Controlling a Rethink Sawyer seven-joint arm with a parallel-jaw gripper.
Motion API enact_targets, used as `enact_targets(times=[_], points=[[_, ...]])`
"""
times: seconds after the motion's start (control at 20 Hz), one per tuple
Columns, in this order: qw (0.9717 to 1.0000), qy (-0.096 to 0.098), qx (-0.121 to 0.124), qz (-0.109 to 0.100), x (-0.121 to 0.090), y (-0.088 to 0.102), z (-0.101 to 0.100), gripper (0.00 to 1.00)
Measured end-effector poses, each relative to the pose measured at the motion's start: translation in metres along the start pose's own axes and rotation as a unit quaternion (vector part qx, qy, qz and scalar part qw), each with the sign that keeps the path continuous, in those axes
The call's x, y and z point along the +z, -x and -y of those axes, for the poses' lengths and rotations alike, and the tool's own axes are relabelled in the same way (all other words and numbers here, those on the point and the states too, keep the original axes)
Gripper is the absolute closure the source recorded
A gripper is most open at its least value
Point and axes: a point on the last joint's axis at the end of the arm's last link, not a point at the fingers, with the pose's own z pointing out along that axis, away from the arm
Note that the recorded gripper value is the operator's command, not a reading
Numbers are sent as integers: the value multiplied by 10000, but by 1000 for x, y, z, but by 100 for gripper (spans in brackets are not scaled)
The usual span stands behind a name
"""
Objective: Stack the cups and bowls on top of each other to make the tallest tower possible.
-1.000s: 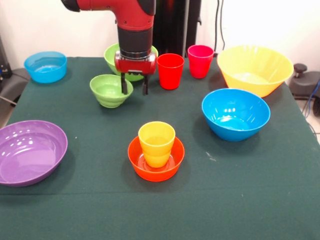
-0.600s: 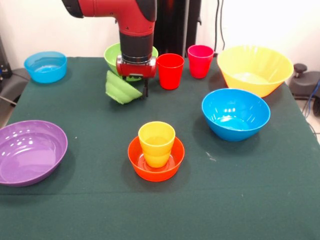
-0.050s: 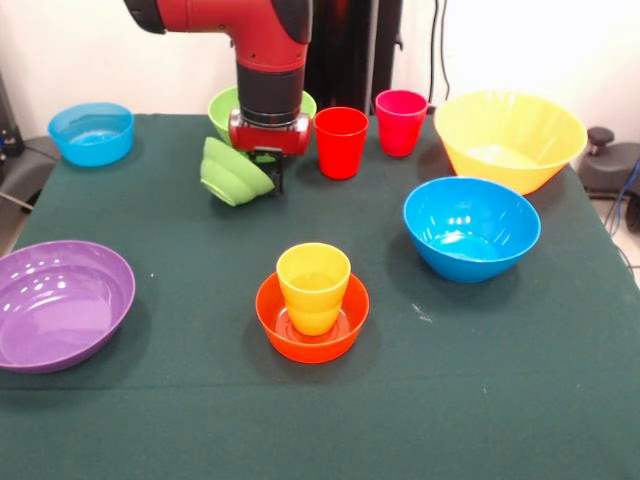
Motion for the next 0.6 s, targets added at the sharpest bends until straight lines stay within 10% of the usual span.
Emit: enact_targets(times=[0.55, 0.6], points=[[10000, -24, 41, 35, -2, 3, 5, 100], [10000, -25, 52, 42, -2, 3, 6, 0]])
